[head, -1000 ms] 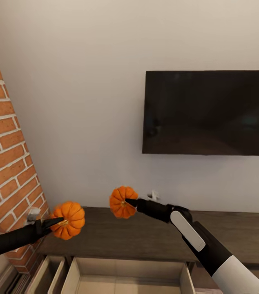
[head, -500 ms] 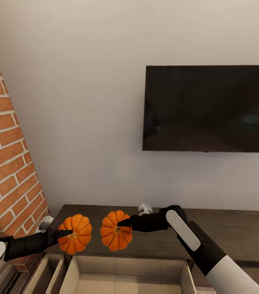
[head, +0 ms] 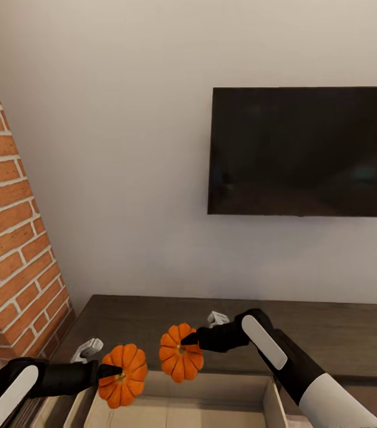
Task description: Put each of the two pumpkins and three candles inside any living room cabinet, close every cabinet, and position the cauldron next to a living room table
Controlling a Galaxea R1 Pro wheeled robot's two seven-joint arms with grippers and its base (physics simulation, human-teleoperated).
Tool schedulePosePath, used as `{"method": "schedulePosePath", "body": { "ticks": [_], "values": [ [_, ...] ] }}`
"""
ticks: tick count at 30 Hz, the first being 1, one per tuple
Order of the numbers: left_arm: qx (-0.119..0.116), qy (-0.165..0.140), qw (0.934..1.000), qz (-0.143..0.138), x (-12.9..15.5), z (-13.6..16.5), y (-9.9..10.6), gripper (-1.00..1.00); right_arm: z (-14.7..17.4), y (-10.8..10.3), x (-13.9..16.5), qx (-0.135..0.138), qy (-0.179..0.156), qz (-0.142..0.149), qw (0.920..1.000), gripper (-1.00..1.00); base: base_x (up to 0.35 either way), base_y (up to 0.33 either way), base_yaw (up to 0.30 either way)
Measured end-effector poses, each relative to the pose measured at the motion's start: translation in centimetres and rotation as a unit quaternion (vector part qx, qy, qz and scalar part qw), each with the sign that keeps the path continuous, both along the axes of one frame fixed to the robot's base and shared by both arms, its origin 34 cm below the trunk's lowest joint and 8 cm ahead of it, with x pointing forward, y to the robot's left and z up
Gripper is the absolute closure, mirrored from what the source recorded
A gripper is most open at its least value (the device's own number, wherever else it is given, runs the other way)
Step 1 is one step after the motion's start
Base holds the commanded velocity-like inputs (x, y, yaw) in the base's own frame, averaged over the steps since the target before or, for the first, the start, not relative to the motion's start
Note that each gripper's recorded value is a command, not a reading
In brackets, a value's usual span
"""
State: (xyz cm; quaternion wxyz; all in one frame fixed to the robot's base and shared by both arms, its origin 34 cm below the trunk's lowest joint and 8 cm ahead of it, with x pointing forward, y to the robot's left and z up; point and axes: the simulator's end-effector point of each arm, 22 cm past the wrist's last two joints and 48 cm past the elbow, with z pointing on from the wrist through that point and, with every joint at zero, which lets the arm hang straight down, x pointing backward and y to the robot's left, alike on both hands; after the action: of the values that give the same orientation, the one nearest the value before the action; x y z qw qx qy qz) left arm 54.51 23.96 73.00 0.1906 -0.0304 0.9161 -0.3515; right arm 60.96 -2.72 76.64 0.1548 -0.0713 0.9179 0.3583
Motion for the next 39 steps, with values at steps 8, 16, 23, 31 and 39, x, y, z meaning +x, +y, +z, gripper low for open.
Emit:
{"method": "schedulePosePath", "body": {
  "ticks": [8,16,23,31,39],
  "values": [
    [0.024,0.008,0.9996,-0.012,-0.7,-2.7,-0.5,1.0,-5.9,-2.4,-0.7,-0.063,0.025,-0.008,0.9977,1.0,0.0,0.0,0.0],
    [0.049,0.03,0.9983,-0.005,-1.4,-6.8,-2.5,1.0,-10.0,-1.0,-1.4,-0.096,0.023,-0.006,0.995,1.0,0.0,0.0,0.0],
    [0.067,0.031,0.9973,-0.006,-1.6,-8.8,-2.6,1.0,-12.5,-0.7,-2.2,-0.125,0.018,0.005,0.992,1.0,0.0,0.0,0.0],
    [0.089,0.037,0.9953,-0.007,-2.1,-11.6,-2.1,1.0,-14.7,-1.5,-2.2,-0.146,0.015,-0.001,0.9892,1.0,0.0,0.0,0.0],
    [0.09,0.032,0.9954,-0.005,-2.1,-13.1,-2.1,1.0,-18.6,-3.6,-1.9,-0.179,0.001,-0.024,0.9835,1.0,0.0,0.0,0.0]
  ]
}}
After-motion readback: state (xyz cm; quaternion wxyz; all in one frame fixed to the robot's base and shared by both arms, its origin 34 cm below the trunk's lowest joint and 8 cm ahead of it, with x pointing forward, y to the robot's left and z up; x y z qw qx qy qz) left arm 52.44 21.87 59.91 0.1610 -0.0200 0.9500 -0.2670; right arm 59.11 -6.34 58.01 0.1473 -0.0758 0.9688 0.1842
